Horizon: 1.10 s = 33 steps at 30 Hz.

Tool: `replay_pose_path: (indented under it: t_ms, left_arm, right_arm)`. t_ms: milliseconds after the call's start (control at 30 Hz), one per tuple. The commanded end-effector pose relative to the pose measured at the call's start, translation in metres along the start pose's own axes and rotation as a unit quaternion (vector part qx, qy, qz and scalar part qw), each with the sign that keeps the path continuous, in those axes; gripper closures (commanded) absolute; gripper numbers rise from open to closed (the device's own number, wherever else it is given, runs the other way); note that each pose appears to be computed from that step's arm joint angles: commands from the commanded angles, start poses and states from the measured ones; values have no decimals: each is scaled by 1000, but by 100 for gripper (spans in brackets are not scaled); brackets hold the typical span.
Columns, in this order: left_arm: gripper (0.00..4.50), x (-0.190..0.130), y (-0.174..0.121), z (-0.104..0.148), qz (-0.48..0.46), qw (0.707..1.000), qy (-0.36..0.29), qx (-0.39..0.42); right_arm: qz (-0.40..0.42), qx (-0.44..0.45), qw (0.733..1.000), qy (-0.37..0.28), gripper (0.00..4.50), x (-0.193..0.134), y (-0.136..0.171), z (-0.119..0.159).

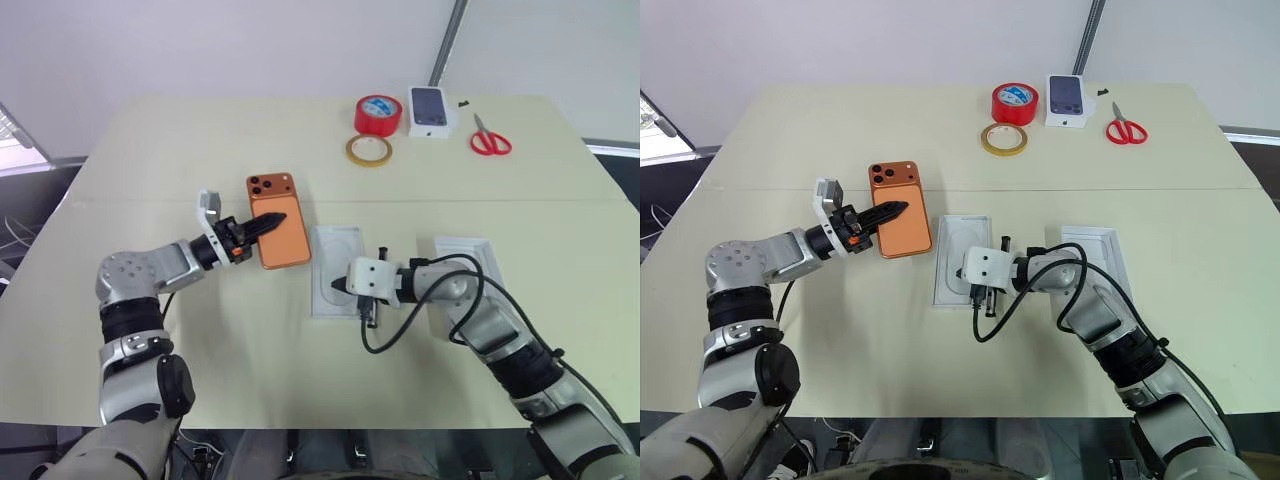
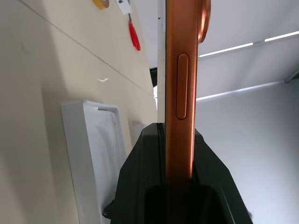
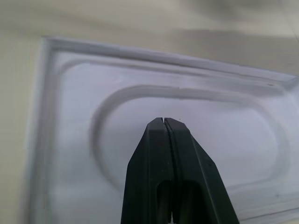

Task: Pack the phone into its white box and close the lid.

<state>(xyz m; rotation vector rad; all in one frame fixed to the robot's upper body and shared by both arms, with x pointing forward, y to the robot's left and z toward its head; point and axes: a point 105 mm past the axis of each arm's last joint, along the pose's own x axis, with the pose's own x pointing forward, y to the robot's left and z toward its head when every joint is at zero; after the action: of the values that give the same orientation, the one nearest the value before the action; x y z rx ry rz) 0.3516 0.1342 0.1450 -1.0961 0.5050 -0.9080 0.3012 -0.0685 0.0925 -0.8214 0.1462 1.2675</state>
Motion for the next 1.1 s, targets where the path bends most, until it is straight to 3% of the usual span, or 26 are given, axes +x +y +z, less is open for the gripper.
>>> replay_pose_path:
  t_ms: [33, 267, 433, 533, 633, 767, 967, 1100]
  left_arm:
    - [450, 1, -19, 6, -34, 999, -10, 25]
    - [450, 9, -18, -19, -32, 998, 36, 36]
    - [450, 11, -20, -25, -43, 997, 46, 37]
    - [450, 15, -21, -32, -48, 996, 61, 32]
    - [450, 20, -21, -41, -52, 995, 78, 26]
    - [450, 33, -17, -50, -56, 995, 86, 1]
    - [450, 45, -12, -72, -34, 991, 128, 3]
    - [265, 45, -7, -73, -27, 991, 130, -9]
  right_arm:
    - [21, -19, 999, -26, 446, -2, 4, 16]
    - [-76, 11, 995, -61, 446, -14, -32, 23]
    - [-135, 44, 987, -71, 446, -56, -46, 11]
    - [-118, 90, 988, -41, 363, -78, -34, -12]
    - [-154, 65, 986, 14, 210, -94, -40, -33]
    - [-217, 90, 972, -16, 3, -103, -57, -30]
    - [-192, 68, 979, -25, 3, -100, -36, -30]
    - [-199, 80, 977, -21, 0, -106, -37, -35]
